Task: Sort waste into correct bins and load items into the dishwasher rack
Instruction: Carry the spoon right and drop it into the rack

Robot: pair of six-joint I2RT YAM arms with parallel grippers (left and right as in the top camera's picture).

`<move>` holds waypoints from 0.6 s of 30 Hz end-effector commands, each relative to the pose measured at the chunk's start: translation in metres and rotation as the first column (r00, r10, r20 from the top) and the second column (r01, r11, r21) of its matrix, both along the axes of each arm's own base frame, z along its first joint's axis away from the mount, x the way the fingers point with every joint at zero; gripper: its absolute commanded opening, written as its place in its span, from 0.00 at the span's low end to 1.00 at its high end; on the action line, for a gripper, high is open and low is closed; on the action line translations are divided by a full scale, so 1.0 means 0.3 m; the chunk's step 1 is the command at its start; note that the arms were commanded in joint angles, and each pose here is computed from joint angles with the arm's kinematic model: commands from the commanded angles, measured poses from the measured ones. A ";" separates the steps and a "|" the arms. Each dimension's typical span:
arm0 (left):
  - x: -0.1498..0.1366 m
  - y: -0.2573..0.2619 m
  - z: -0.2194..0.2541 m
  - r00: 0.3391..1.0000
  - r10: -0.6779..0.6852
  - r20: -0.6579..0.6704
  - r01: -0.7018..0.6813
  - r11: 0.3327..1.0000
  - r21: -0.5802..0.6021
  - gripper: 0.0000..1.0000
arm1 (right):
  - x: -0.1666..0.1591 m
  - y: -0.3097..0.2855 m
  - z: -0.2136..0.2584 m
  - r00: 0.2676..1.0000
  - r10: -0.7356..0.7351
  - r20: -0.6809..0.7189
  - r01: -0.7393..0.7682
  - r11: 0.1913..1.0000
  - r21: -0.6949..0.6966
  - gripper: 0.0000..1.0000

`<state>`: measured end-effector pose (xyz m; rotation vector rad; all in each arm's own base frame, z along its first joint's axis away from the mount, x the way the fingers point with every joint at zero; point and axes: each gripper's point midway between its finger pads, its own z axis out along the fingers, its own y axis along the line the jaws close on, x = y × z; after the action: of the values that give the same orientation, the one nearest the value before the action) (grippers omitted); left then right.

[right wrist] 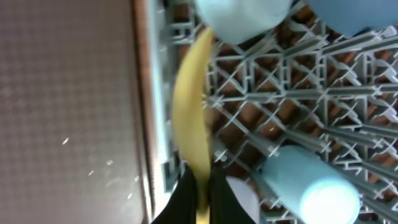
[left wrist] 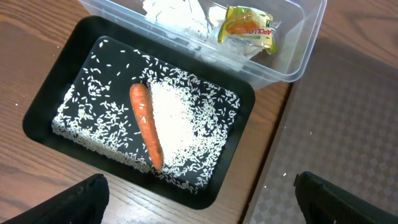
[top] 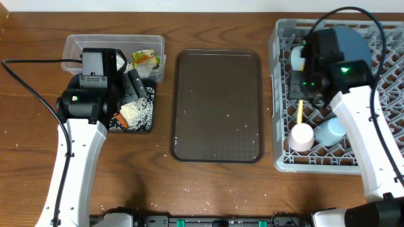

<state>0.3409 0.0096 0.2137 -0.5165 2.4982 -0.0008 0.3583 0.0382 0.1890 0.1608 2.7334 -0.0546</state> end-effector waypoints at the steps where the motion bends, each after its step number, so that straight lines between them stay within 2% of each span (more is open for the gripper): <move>1: -0.005 0.012 -0.018 1.000 0.006 -0.018 -0.006 1.000 0.014 0.98 | 0.013 -0.045 -0.057 1.000 0.022 -0.010 -0.022 0.999 -0.023 0.02; 9: -0.005 0.012 -0.018 1.000 0.006 -0.018 -0.006 1.000 0.014 0.98 | 0.126 -0.043 -0.140 0.986 0.122 0.111 -0.116 0.992 -0.052 0.12; 13: -0.005 0.012 -0.018 1.000 0.006 -0.018 -0.006 1.000 0.014 0.98 | 0.165 -0.020 -0.157 0.980 0.133 0.148 -0.131 0.991 -0.023 0.31; 15: -0.005 0.012 -0.019 1.000 0.006 -0.018 -0.006 1.000 0.014 0.98 | 0.177 -0.019 -0.152 0.978 0.132 0.163 -0.130 0.991 -0.024 0.38; 18: -0.005 0.012 -0.018 1.000 0.006 -0.018 -0.006 1.000 0.014 0.98 | 0.190 -0.011 -0.138 0.974 0.136 0.183 -0.136 0.991 -0.015 0.57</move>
<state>0.3409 0.0096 0.2136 -0.5165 2.4986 -0.0007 0.4137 0.0333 0.1455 -0.0013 2.5607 -0.0229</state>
